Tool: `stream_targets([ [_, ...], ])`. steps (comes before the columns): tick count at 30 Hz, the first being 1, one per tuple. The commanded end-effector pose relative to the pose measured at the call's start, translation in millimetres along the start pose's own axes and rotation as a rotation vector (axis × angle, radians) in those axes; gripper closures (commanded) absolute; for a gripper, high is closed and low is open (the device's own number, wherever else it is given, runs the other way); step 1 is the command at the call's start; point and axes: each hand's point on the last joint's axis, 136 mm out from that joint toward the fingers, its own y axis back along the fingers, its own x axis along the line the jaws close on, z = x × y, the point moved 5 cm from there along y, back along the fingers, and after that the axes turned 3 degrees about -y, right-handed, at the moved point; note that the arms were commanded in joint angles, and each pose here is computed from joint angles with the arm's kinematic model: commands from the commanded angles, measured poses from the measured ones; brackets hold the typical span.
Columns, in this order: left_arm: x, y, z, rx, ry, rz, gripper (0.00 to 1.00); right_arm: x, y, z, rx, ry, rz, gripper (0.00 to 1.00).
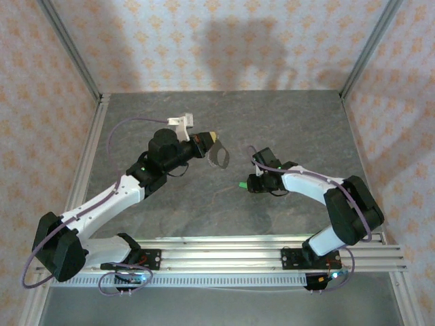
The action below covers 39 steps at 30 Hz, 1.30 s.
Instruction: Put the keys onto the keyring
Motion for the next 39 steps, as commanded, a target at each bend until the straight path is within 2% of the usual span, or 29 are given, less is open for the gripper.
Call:
stream_targets([
  [1,-19,1,20,-0.079,-0.03,-0.053,1.0,-2,1,-2,0.005,0.033,-0.034,0.69],
  [13,-19,0,19,-0.075,-0.034,-0.051,1.0,4,-5,1,0.019,0.054,-0.043,0.79],
  [22,-19,-1,19,-0.074,-0.035,-0.05,1.0,10,5,10,-0.026,0.027,-0.019,0.99],
  [31,-19,2,20,-0.077,-0.039,-0.049,1.0,15,29,29,-0.141,-0.084,0.059,1.0],
  [34,-19,1,19,-0.075,-0.037,-0.05,1.0,11,33,32,-0.143,-0.114,0.045,1.0],
  [35,-20,2,19,-0.077,-0.036,-0.052,1.0,8,32,32,-0.136,-0.129,0.025,0.98],
  [37,-20,1,19,-0.076,-0.035,-0.052,1.0,1,31,30,-0.128,-0.178,-0.031,0.74],
  [39,-19,1,19,-0.079,-0.035,-0.053,1.0,-7,28,27,-0.121,-0.253,-0.083,0.62],
])
